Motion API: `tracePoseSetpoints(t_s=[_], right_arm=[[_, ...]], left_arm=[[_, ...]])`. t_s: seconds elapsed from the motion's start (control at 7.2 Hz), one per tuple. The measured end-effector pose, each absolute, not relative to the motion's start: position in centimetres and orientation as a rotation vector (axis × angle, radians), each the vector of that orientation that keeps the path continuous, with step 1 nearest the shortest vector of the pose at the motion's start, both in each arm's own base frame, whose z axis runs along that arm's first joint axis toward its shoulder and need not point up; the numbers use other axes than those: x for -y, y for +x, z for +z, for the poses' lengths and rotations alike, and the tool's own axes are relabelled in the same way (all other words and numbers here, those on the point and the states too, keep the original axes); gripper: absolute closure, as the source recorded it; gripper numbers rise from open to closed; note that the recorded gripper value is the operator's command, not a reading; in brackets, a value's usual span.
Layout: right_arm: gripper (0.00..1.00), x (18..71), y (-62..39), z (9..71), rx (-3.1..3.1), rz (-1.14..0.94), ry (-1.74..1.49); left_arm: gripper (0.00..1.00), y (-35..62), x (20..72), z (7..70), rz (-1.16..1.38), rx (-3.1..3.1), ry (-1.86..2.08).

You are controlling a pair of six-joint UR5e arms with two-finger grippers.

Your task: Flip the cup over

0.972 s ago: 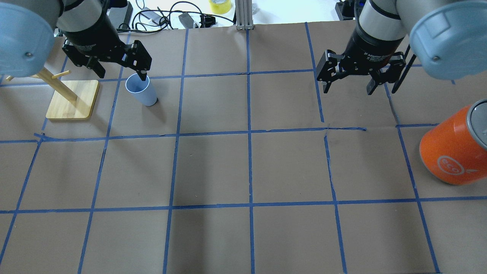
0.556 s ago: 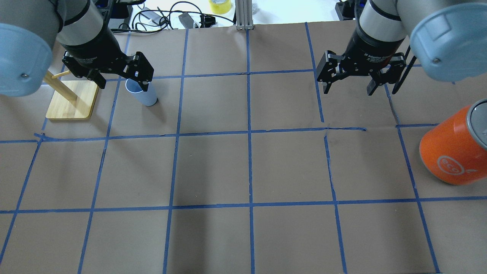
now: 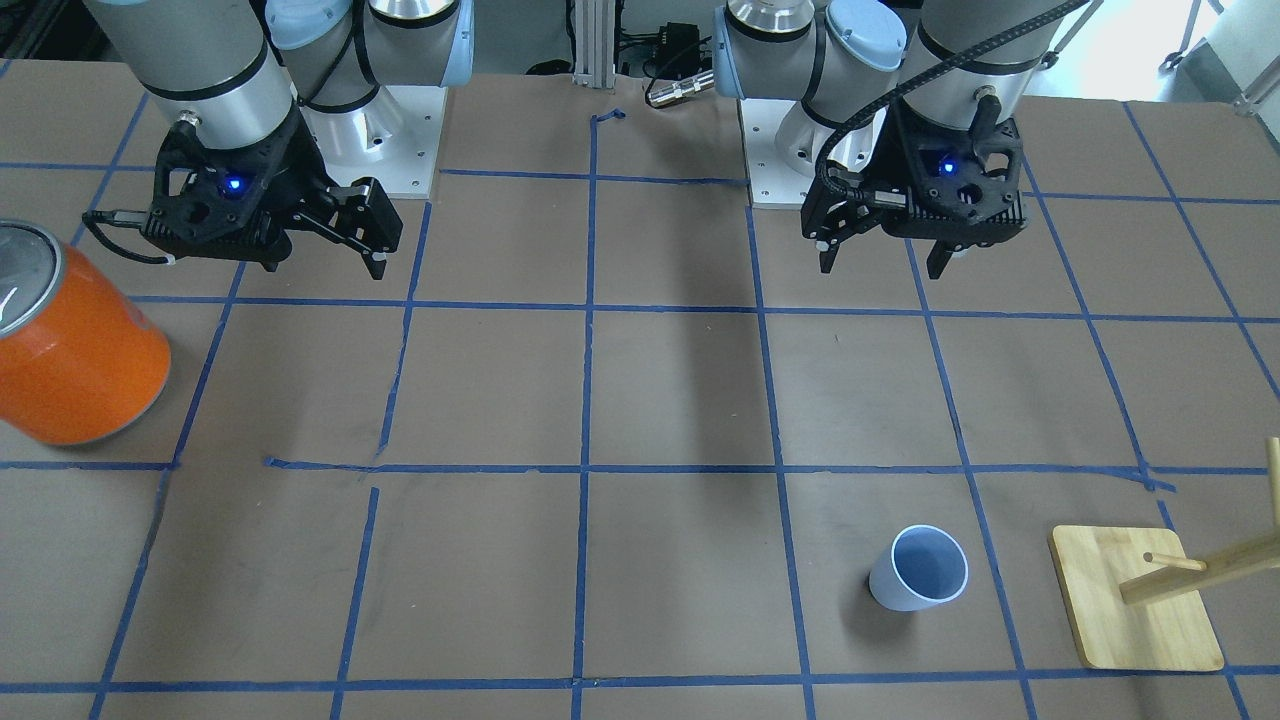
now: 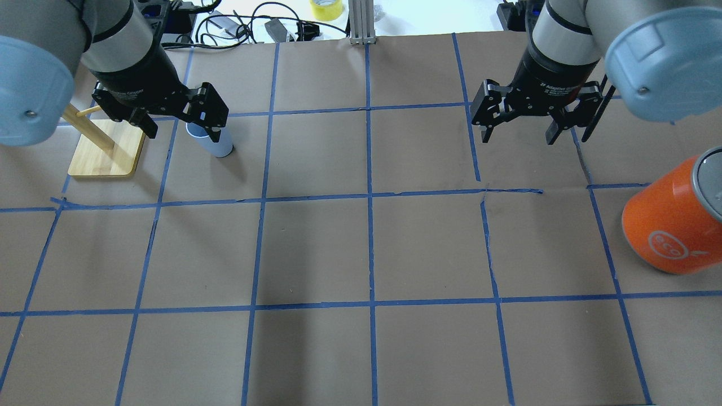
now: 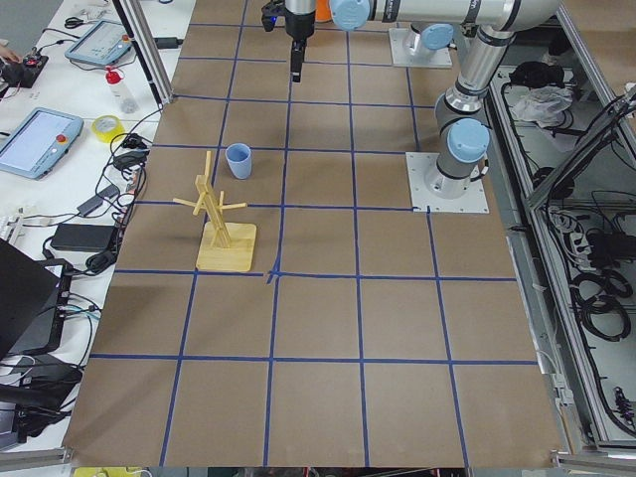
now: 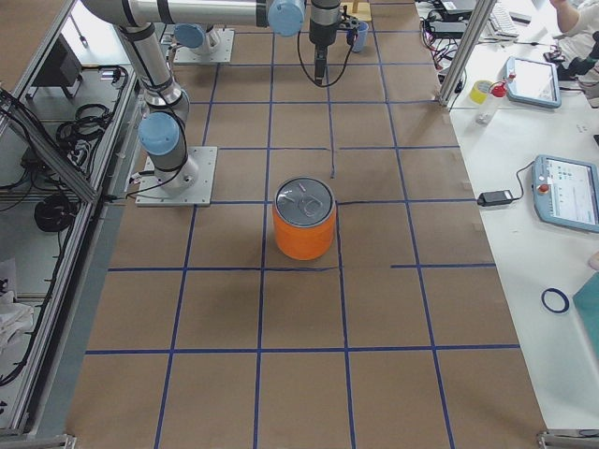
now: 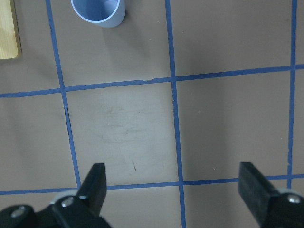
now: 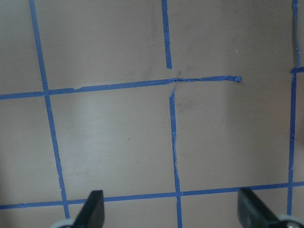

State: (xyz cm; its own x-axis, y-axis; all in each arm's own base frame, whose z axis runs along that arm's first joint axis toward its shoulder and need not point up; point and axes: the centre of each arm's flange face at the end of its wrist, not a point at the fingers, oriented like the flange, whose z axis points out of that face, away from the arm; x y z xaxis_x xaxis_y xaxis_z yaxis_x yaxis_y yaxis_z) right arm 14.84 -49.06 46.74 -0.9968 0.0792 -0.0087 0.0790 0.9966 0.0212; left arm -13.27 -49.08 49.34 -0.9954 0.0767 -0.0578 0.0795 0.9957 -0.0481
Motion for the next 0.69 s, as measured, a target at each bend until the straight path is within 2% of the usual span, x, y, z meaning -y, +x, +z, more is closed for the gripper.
tracePoseSetpoints(t_s=[0.69], right_arm=[[0.00, 49.02, 14.83, 46.48, -3.128, 0.042, 0.128]], left_arm=[[0.00, -13.24, 49.06, 49.36, -0.076, -3.082, 0.120]])
